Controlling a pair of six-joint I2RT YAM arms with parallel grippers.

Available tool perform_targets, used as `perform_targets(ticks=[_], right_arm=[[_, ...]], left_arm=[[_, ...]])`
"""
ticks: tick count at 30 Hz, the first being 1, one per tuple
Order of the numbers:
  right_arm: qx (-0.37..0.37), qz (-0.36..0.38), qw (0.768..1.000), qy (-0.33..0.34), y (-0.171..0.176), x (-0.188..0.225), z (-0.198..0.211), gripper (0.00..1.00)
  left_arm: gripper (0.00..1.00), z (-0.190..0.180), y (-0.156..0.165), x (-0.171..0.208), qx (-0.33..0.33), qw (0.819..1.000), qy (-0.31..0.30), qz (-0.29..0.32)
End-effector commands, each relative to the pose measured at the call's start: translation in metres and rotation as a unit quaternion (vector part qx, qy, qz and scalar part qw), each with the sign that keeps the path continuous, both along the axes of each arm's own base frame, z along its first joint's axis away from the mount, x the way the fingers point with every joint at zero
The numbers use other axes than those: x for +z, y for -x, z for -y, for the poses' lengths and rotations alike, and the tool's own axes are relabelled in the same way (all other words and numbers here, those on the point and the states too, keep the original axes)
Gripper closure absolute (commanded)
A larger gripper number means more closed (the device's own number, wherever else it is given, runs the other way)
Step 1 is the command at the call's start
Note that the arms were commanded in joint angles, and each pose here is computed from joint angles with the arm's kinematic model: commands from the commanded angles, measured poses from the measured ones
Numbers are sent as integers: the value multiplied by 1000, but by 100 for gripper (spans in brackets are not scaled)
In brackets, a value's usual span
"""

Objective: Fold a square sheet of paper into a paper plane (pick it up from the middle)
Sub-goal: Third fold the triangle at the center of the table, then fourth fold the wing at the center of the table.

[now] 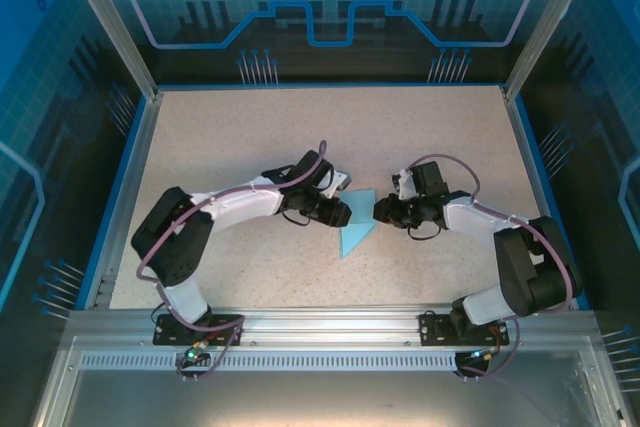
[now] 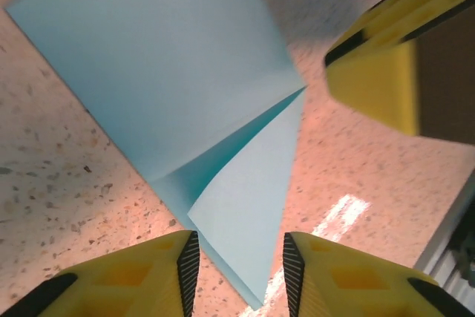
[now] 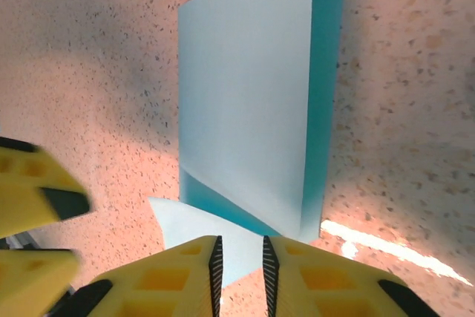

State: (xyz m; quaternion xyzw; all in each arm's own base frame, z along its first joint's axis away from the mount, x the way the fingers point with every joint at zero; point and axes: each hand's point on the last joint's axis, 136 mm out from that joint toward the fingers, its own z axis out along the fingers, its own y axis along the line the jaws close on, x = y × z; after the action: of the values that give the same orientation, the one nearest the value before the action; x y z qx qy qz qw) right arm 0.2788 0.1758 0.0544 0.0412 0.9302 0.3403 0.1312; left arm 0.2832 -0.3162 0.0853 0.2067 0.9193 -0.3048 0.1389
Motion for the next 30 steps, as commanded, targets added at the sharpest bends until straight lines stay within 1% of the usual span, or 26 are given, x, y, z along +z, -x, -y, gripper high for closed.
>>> perform_targets(ticks=[1, 3, 4, 6, 9, 12, 23, 30], right_arm=[[-6, -10, 1000, 22, 8, -3, 13, 72], [-6, -7, 1000, 18, 8, -2, 14, 68], [-3, -6, 1000, 13, 9, -1, 12, 64], [4, -8, 1000, 4, 9, -1, 9, 62], [9, -11, 1000, -4, 9, -2, 6, 57], [18, -19, 1000, -15, 8, -4, 1, 55], [26, -42, 999, -22, 7, -19, -4, 53], [35, -39, 998, -43, 1, -17, -14, 53]], left_arm=[[66, -4, 7, 12, 20, 1000, 12, -14], [73, 1, 15, 14, 7, 999, 22, -21], [76, 3, 19, 15, 1, 999, 29, -27], [80, 11, 26, 12, -14, 998, 46, -46], [85, 16, 27, -3, -20, 998, 32, -59], [90, 17, 22, -19, -6, 997, 19, -70], [91, 21, 9, -47, 5, 997, -3, -74], [92, 17, 12, -59, 5, 996, -16, -83]])
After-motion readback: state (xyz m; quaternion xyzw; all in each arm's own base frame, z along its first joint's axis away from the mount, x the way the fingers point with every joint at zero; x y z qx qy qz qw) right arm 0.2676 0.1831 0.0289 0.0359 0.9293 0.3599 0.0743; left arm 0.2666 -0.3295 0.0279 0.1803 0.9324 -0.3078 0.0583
